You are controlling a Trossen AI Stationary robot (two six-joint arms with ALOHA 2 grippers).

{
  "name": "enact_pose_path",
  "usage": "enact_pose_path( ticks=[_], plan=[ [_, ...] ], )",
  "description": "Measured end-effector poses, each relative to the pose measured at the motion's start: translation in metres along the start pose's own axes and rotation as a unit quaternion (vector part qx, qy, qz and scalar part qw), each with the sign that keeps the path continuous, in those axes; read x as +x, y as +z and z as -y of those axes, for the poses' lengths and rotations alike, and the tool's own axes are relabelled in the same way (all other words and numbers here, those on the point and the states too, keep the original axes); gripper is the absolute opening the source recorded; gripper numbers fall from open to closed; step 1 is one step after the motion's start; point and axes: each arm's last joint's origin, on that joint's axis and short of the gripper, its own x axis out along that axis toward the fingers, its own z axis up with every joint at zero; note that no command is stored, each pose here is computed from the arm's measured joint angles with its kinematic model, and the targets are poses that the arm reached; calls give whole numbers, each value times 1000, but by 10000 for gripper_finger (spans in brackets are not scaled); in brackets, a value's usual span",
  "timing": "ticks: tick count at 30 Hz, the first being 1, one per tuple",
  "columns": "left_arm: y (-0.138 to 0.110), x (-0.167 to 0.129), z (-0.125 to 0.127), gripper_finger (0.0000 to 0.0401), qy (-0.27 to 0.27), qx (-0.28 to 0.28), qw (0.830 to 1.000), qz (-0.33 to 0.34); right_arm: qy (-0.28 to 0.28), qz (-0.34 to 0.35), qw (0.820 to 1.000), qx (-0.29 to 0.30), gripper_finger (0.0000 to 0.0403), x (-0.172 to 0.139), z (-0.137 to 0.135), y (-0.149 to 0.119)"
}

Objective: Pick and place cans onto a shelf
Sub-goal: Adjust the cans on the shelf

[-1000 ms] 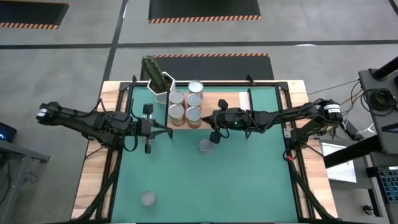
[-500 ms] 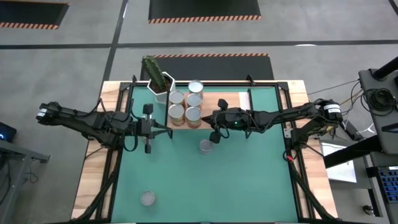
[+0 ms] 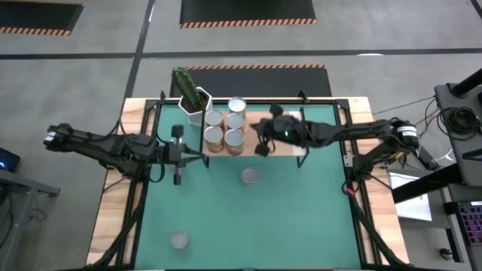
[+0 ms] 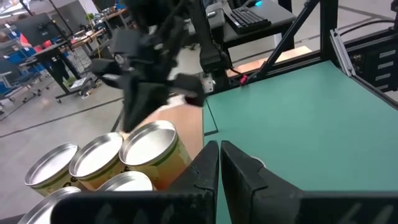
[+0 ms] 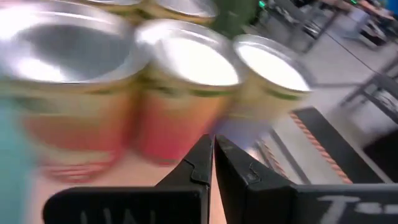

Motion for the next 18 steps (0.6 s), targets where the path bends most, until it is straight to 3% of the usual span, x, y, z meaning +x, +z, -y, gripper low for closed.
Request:
enact_pose_path(
  ticks=[5,9,18],
  plan=[
    [1,-6,-2,0,2,-4,1000,7,-41,-27,999,14,9,17,44,-2],
    [1,-8,-3,0,2,-8,1000,6,-14,-31,999,31,9,34,70,-12],
    [1,-8,-3,0,2,-8,1000,6,10,-33,999,31,9,61,76,-17]
  ],
)
